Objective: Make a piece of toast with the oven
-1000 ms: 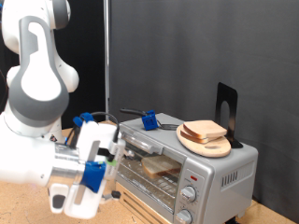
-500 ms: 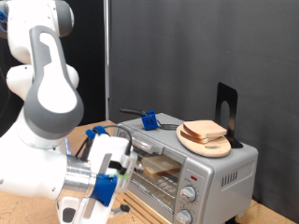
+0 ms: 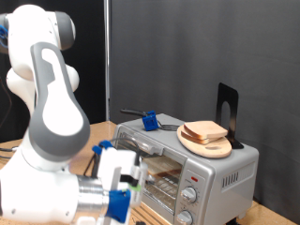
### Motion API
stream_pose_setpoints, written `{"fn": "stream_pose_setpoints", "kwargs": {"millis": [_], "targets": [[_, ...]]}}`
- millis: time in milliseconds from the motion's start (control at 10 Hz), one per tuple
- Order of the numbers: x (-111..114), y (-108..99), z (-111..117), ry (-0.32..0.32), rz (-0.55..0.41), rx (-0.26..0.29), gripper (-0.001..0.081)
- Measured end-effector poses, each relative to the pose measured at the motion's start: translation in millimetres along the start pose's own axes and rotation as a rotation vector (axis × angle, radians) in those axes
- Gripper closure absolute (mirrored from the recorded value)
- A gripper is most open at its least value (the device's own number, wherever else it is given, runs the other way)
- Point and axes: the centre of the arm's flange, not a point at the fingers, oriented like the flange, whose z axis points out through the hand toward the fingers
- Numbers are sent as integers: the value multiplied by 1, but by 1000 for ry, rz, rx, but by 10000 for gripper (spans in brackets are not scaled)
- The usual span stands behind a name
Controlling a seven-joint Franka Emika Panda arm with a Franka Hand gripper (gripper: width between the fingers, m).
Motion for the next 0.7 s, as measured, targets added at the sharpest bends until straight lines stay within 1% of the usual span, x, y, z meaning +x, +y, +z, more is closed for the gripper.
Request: {"fn": "stream_pose_setpoints", "kwargs": {"millis": [100,200,300,400,500,700], "targets": [[9,-1,7,29,13,9,-2],[8,-1,6,17,10,7,-2],[4,1,7,-24,13,6,-2],[1,1,8,-65,41,14,-2],[1,-2,10,-99,73,31,-2],[10,-8,22,-138,80,79,-2]]}}
